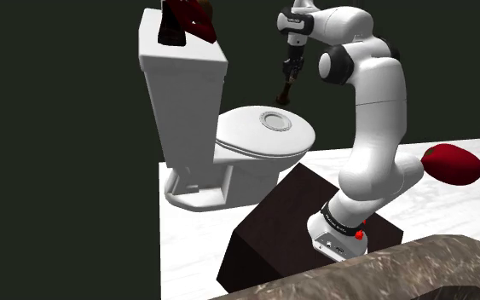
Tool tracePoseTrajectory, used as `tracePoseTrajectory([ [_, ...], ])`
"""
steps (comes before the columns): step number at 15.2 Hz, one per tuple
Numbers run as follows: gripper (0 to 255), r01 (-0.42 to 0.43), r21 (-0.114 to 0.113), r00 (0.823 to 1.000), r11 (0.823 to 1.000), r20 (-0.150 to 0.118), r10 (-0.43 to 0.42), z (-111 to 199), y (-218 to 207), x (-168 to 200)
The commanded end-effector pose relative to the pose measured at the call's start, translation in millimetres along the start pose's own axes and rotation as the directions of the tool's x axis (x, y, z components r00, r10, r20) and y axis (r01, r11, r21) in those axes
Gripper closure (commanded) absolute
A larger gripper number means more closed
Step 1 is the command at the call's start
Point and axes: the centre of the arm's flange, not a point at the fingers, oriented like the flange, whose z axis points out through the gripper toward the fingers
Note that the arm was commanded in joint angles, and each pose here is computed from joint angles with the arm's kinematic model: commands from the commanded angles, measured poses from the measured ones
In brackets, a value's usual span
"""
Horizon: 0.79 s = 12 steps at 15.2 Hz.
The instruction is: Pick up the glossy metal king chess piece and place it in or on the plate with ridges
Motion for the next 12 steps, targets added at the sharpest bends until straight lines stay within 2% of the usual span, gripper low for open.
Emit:
tracePoseTrajectory([
  [1, 255, 0.001, 0.0, 1.0, 1.0, 0.0, -0.001, 8, 2, 1],
  [12, 255, 0.001, 0.0, 1.0, 1.0, 0.0, -0.001, 65, -2, 12],
])
